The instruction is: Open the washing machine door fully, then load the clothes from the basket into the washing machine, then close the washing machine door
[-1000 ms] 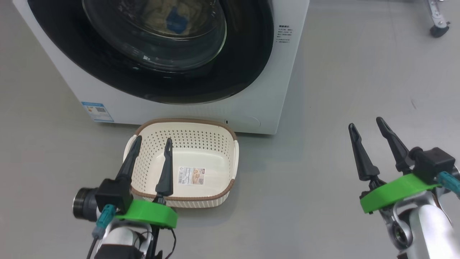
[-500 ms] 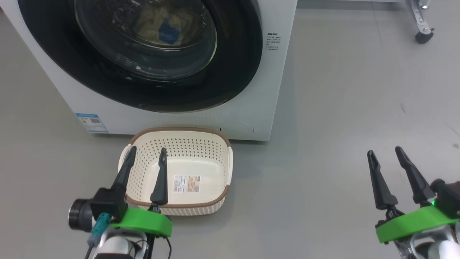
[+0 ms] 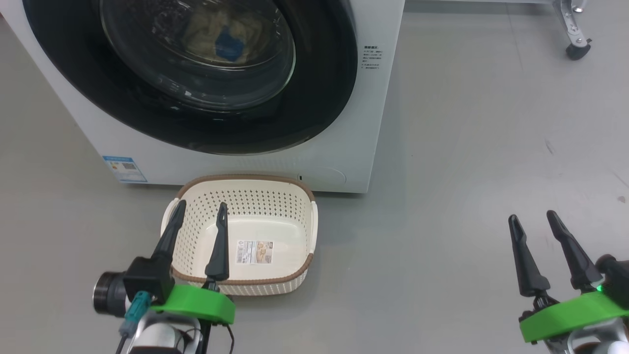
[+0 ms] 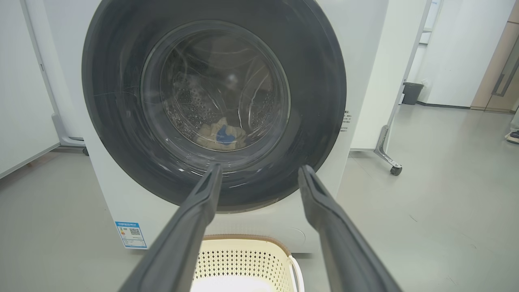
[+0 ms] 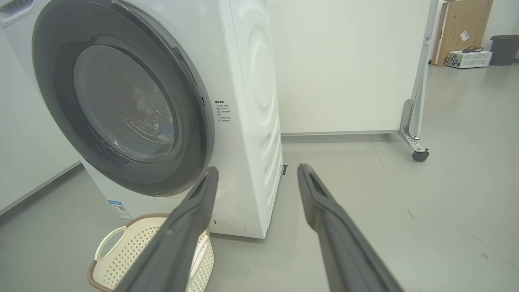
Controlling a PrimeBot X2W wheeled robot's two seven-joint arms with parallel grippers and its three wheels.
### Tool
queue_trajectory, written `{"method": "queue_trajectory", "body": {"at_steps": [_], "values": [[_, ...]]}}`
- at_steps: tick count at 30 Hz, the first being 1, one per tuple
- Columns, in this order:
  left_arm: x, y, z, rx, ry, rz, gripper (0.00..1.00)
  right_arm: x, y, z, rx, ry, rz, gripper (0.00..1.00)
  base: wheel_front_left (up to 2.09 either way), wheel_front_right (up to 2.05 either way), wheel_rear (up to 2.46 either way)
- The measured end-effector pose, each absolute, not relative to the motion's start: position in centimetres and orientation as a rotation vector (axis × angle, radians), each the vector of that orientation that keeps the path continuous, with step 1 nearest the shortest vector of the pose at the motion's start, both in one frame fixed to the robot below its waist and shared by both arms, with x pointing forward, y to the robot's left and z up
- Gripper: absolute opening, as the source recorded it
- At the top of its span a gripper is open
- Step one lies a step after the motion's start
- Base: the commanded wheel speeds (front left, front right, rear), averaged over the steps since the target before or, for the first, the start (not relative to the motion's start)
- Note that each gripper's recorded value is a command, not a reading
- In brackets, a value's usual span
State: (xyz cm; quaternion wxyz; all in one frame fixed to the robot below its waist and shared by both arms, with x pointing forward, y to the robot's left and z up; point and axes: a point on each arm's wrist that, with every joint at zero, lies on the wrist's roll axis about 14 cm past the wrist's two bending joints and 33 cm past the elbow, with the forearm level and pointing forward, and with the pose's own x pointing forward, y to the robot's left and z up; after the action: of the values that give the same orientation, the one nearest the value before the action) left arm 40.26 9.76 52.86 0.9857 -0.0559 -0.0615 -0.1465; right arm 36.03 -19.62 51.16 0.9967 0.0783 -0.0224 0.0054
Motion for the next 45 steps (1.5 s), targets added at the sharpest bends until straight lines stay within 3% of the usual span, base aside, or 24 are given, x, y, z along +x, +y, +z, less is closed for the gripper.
{"method": "queue_trajectory", "body": {"at_steps": [41,42,45], "values": [[39.7,9.8,53.0,-0.120,-0.125,-0.289,1.00,35.7,-19.5,51.2,0.157,-0.033,0.016,1.00,0.00,0.00,0.00],[39.6,9.8,52.5,-0.121,-0.111,-0.288,0.00,35.7,-19.4,50.7,0.160,-0.020,0.015,0.00,0.00,0.00,0.00],[38.6,9.8,49.7,-0.125,-0.026,-0.281,0.00,35.1,-19.1,48.6,0.176,0.046,0.010,0.00,0.00,0.00,0.00]]}}
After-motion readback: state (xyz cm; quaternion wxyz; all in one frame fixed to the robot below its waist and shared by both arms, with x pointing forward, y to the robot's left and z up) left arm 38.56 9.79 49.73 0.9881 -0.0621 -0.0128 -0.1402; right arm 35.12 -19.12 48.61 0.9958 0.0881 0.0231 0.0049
